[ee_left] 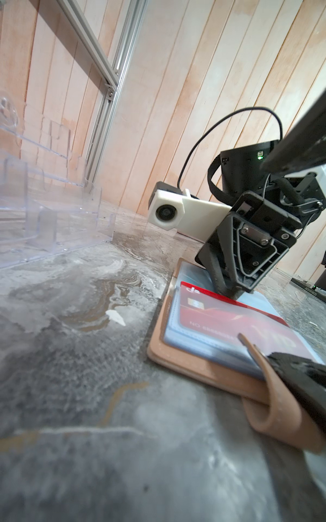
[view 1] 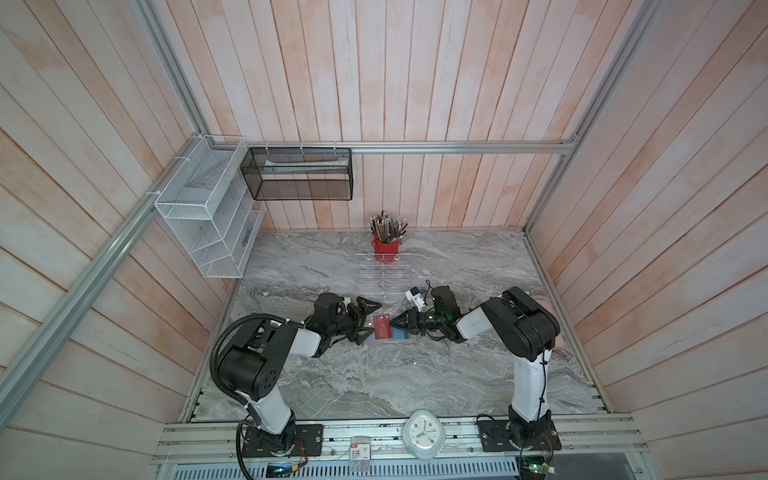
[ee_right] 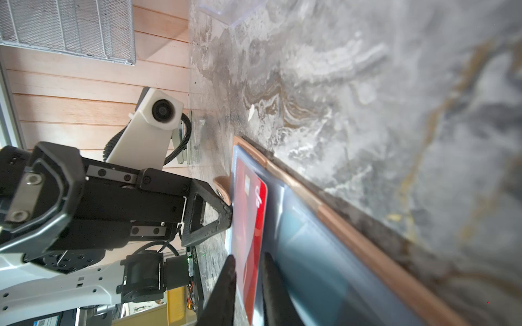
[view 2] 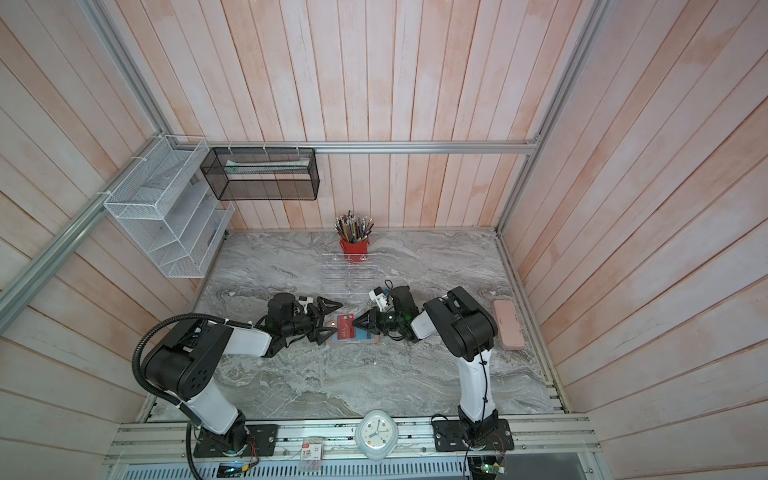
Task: Take the credit cards out of the card holder
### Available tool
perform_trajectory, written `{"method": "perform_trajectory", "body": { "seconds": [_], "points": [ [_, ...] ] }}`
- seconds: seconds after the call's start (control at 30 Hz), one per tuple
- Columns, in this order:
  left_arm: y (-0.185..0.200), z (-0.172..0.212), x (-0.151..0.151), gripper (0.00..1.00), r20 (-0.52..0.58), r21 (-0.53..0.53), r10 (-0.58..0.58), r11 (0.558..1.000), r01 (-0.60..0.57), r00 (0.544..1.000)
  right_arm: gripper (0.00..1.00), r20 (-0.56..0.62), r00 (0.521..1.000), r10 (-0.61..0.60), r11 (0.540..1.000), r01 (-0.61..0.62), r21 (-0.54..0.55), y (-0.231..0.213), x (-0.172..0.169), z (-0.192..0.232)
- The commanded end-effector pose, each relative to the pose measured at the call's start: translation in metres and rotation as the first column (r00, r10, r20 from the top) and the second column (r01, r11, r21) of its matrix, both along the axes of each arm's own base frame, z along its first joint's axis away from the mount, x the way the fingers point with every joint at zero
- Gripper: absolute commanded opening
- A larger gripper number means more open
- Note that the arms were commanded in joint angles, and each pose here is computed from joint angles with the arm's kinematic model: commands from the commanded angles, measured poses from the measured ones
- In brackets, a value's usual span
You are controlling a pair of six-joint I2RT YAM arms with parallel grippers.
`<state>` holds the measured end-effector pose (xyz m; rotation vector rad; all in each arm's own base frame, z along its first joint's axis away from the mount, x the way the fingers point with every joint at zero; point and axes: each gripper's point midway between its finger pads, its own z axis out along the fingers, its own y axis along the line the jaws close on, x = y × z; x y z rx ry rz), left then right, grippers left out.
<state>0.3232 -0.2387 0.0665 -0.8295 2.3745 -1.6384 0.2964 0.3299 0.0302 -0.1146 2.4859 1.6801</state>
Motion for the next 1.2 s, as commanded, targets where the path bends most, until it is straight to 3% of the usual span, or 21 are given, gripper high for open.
{"method": "perform_trajectory", "body": {
  "seconds": [0.0,0.27,0.5,0.63,1.17],
  "points": [
    [0.016,-0.037,-0.013,1.00,-0.100,0.084,0.034,0.996,-0.025,0.994,0.20,-0.100,0.994,-0.036,0.990,0.022,-0.138,-0.011,-0.017,-0.035],
    [0.019,-0.037,-0.011,1.00,-0.096,0.090,0.034,0.996,-0.026,0.995,0.21,-0.079,0.996,-0.040,0.969,0.020,-0.247,-0.007,-0.013,-0.044],
    [0.021,-0.041,-0.011,1.00,-0.104,0.090,0.036,0.996,-0.026,0.994,0.21,-0.084,0.996,-0.020,0.989,0.008,-0.145,0.002,-0.016,-0.034],
    [0.020,-0.042,-0.009,1.00,-0.104,0.089,0.034,0.996,-0.025,0.994,0.15,-0.107,0.994,-0.010,0.996,0.000,-0.090,0.006,-0.020,-0.033],
    [0.019,-0.045,-0.008,1.00,-0.112,0.094,0.031,0.995,-0.021,0.993,0.03,-0.092,0.996,-0.019,0.997,0.012,-0.072,0.000,-0.021,-0.026]
  ]
}}
